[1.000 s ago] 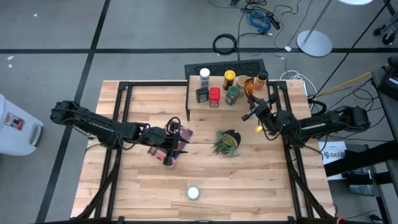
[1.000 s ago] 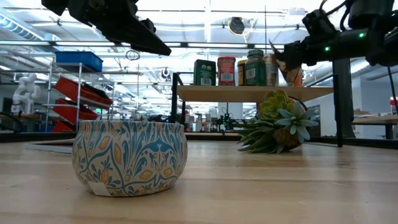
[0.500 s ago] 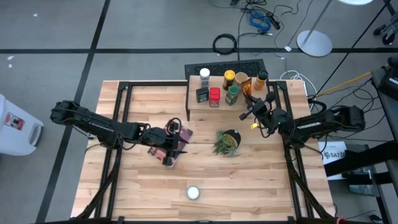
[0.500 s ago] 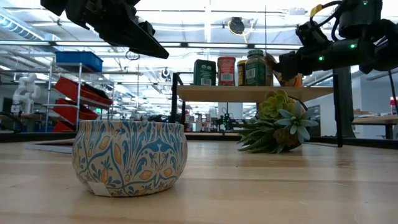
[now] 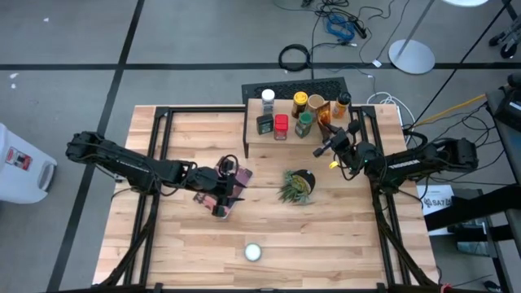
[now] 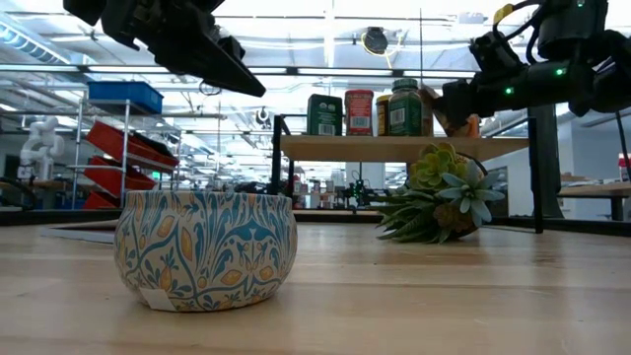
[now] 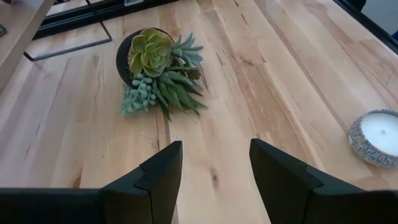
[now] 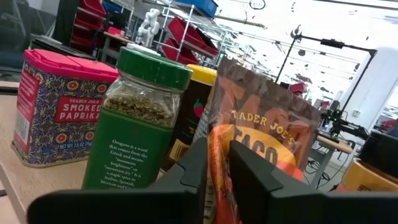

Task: Shelf spices
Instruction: Put the orange seasoning bag on the shelf

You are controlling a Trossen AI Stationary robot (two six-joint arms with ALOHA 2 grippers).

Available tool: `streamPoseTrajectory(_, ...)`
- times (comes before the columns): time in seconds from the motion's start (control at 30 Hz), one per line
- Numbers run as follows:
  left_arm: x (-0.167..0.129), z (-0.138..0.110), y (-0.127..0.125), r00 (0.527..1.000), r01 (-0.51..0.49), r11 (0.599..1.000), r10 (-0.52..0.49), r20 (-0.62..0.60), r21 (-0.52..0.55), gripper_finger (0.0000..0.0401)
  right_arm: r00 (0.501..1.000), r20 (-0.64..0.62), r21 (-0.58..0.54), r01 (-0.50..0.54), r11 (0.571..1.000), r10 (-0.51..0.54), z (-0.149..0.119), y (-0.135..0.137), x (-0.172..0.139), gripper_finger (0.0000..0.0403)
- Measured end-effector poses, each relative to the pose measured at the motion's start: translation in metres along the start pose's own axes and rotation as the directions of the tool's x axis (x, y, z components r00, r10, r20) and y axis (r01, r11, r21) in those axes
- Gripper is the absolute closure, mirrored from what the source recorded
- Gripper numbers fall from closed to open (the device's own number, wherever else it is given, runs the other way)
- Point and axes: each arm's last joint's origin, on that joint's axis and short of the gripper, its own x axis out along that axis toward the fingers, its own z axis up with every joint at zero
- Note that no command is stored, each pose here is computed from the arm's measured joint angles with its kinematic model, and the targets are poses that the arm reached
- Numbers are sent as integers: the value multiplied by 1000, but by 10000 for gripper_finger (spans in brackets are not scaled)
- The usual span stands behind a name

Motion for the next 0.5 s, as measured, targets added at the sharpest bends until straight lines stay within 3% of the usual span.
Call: streamPoseTrajectory(0.5,0,-1,0,1000,1,1000,-1,-8,0,203,1000,-17,26,-11,1000,11,-2,1,0,319)
